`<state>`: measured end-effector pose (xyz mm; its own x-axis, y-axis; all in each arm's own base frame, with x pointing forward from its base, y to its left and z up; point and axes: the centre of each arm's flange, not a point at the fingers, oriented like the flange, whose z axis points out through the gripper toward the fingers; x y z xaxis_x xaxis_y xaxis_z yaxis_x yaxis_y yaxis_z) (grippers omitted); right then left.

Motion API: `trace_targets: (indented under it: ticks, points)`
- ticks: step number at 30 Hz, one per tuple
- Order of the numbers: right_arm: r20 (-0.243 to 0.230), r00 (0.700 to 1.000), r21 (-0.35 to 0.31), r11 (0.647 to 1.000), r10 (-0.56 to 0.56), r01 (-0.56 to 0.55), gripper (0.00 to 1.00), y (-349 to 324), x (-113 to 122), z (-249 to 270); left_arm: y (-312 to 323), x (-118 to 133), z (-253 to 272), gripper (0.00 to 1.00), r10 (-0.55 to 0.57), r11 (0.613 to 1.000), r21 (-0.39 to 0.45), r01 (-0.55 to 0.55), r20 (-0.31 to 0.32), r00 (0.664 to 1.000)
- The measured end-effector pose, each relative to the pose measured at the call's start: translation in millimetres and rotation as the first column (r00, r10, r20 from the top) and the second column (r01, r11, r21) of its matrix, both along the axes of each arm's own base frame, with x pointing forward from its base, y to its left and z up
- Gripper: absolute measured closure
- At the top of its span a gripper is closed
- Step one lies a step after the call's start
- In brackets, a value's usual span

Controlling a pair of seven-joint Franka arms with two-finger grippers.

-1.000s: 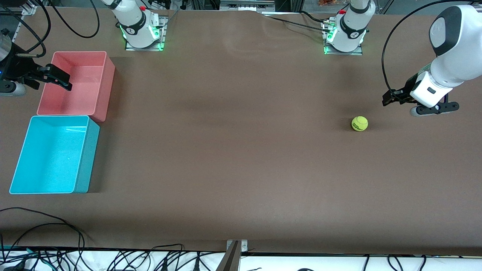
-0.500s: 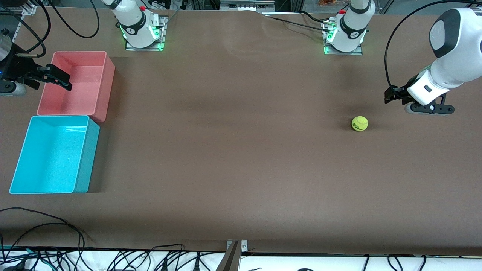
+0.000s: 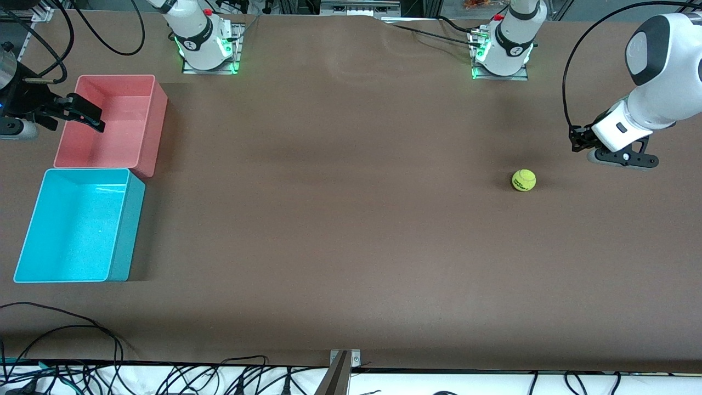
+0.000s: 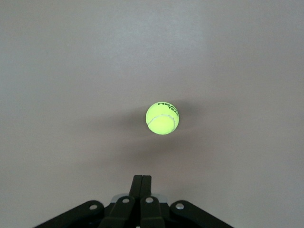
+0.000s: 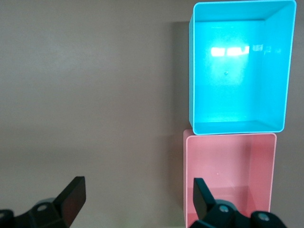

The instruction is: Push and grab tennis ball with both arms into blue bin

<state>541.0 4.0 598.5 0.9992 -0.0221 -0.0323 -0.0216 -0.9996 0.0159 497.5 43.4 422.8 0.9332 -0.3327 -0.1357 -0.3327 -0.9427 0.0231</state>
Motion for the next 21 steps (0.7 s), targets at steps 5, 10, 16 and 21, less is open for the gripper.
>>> trace_targets:
  ticks: [5, 10, 16, 21]
  points:
    - [0.000, 1.000, 0.000, 1.000, 0.000, 0.000, 0.00, 0.0, 0.0, 0.0, 2.0, -0.7, -2.1, 0.99, -0.141, 0.990, -0.009, 0.141, -0.004, 0.990]
    - [0.000, 1.000, 0.000, 1.000, 0.000, 0.000, 0.00, 0.0, 0.0, 0.0, 5.0, -3.1, -12.8, 0.99, -0.303, 0.953, -0.028, 0.303, -0.001, 0.953]
    - [0.000, 1.000, 0.000, 1.000, 0.000, 0.000, 0.00, 0.0, 0.0, 0.0, 17.0, -3.4, -38.3, 0.99, -0.483, 0.874, -0.053, 0.483, 0.014, 0.875]
    - [0.000, 1.000, 0.000, 1.000, 0.000, 0.000, 0.00, 0.0, 0.0, 0.0, 23.2, -3.7, -61.8, 0.99, -0.624, 0.778, -0.096, 0.621, 0.002, 0.782]
